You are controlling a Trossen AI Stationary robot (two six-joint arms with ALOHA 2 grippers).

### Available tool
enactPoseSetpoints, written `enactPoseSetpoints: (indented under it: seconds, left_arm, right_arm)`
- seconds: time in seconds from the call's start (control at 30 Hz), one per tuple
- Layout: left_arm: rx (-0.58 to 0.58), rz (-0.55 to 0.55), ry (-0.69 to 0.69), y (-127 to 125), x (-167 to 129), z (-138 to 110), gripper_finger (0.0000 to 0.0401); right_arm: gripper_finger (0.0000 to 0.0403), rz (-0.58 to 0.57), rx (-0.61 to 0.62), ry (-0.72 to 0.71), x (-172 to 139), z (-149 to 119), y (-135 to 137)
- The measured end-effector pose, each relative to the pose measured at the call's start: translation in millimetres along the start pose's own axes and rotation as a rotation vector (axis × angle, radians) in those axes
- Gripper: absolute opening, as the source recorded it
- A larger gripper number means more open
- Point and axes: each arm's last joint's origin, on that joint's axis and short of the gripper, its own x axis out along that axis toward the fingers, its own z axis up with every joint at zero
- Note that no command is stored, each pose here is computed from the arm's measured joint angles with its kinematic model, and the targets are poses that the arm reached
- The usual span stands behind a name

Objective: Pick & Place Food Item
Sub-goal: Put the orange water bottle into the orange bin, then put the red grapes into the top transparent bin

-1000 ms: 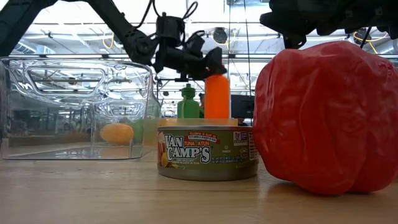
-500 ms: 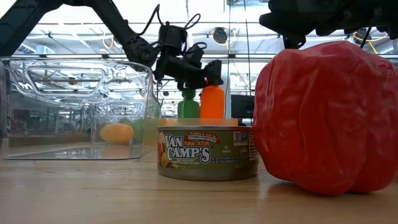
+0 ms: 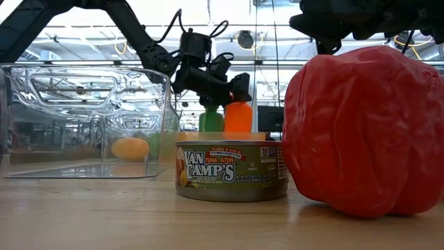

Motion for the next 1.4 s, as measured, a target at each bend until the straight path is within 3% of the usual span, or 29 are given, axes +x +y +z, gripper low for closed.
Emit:
enactPoseSetpoints:
  seconds: [0.43, 0.9, 1.2, 1.4]
  left_arm:
    - [0.010, -0.007, 0.063, -4, -1, -6, 0.0299]
    - [0.084, -0.039, 0.023, -17, -5, -2, 0.0306]
    - [0.065, 0.066, 0.048, -11, -18, 24, 0.0316]
    - [0.090, 0.039, 0.153, -13, -46, 54, 0.0306]
  right_arm:
    - [0.0128, 0.000, 0.000, 0.000, 0, 0, 0]
    - [0.0128, 0.000, 0.000, 0.000, 0, 0, 0]
    - [0.0128, -0.001, -0.002, 0.007, 0, 0, 0]
    - [0.0128, -0.002, -0.007, 0.022, 0, -2, 0]
